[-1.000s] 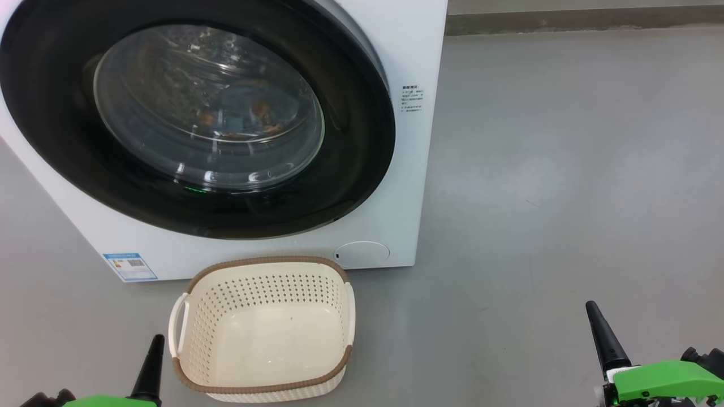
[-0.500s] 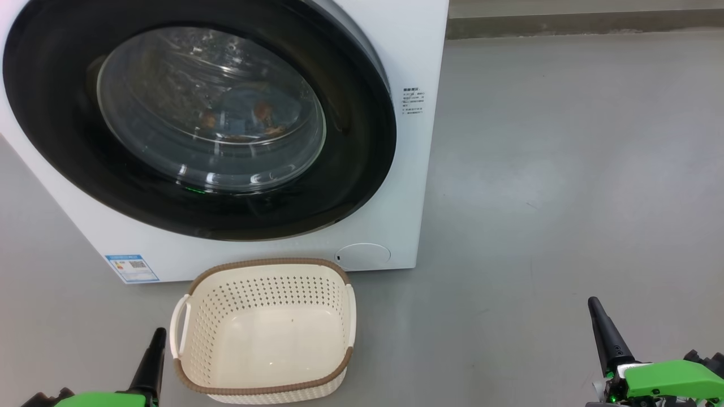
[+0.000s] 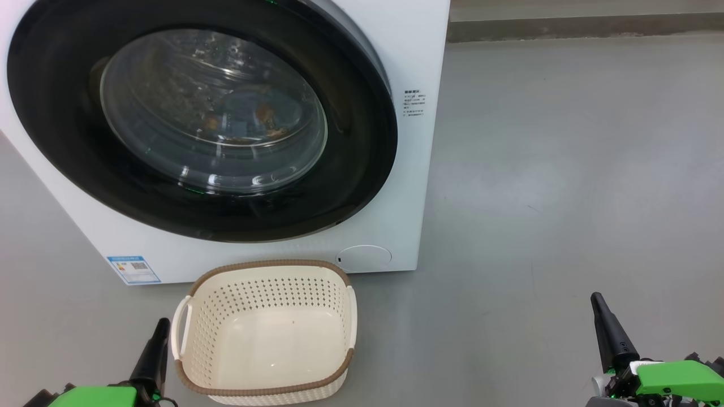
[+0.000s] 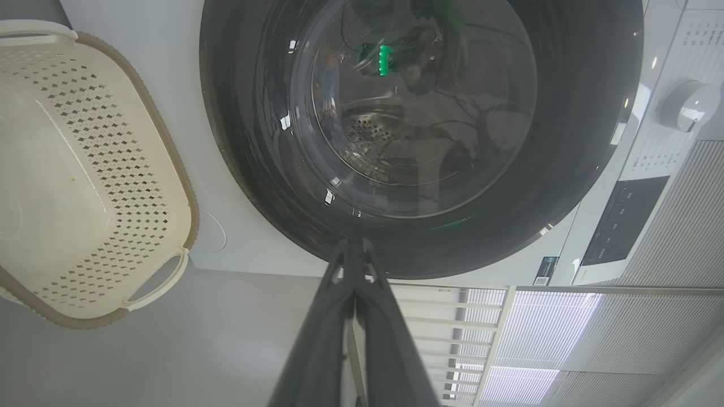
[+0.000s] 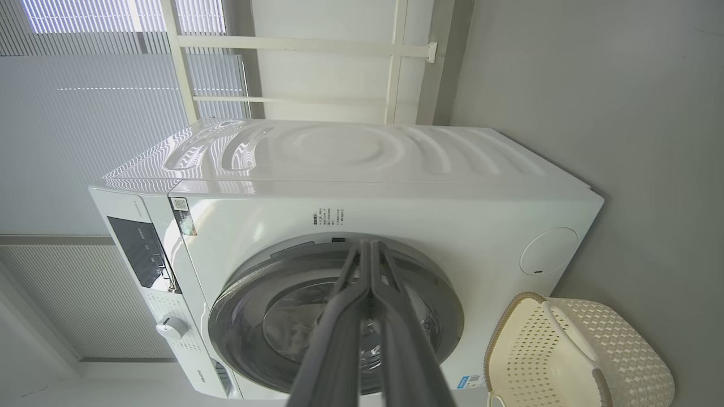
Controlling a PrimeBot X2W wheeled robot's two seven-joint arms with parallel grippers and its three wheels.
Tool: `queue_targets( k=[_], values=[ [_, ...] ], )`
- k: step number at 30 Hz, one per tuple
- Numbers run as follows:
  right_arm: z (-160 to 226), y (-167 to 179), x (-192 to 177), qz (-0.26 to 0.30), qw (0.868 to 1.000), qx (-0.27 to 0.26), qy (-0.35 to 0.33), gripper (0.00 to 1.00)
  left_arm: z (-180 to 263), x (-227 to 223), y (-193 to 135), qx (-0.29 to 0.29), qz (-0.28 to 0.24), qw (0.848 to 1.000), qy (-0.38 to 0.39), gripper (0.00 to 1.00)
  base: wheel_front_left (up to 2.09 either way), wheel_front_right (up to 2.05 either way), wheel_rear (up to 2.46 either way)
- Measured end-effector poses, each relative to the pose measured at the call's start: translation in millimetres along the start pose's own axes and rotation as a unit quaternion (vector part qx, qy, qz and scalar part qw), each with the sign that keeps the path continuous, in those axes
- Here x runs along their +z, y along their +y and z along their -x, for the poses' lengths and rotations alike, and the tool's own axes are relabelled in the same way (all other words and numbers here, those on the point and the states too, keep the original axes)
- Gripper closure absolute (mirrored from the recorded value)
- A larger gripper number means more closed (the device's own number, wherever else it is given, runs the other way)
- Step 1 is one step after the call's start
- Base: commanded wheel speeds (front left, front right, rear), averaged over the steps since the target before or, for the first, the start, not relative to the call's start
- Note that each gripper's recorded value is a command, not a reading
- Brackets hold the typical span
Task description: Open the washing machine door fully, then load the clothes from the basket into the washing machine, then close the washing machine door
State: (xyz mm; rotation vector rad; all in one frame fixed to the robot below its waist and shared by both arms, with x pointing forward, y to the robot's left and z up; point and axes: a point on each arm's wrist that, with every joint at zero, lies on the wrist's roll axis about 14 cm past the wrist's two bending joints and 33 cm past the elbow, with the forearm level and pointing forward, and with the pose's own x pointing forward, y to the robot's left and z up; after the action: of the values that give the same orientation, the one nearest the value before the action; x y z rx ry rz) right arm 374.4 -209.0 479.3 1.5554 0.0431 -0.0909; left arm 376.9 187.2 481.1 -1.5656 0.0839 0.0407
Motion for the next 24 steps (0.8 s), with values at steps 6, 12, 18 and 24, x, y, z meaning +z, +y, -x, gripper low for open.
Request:
queue_targets(
  k=[6,12,18,24],
  values=[
    [0.0,0.7,0.1,-0.006,1.0,0.001,-0.001,1.0,-0.1,0.2,-0.3,-0.001,0.003,1.0,-0.001,1.0,0.0,0.0,0.0],
    [0.0,0.8,0.1,-0.006,1.0,0.002,-0.001,1.0,-0.1,0.3,-0.4,-0.001,0.003,1.0,-0.001,1.0,0.0,0.0,0.0],
    [0.0,0.8,0.1,-0.006,1.0,0.002,-0.001,1.0,-0.1,0.2,-0.4,-0.001,0.003,1.0,-0.001,1.0,0.0,0.0,0.0],
    [0.0,0.8,0.1,-0.006,1.0,0.002,-0.001,1.0,-0.1,0.2,-0.4,-0.001,0.003,1.0,-0.001,1.0,0.0,0.0,0.0]
  ],
)
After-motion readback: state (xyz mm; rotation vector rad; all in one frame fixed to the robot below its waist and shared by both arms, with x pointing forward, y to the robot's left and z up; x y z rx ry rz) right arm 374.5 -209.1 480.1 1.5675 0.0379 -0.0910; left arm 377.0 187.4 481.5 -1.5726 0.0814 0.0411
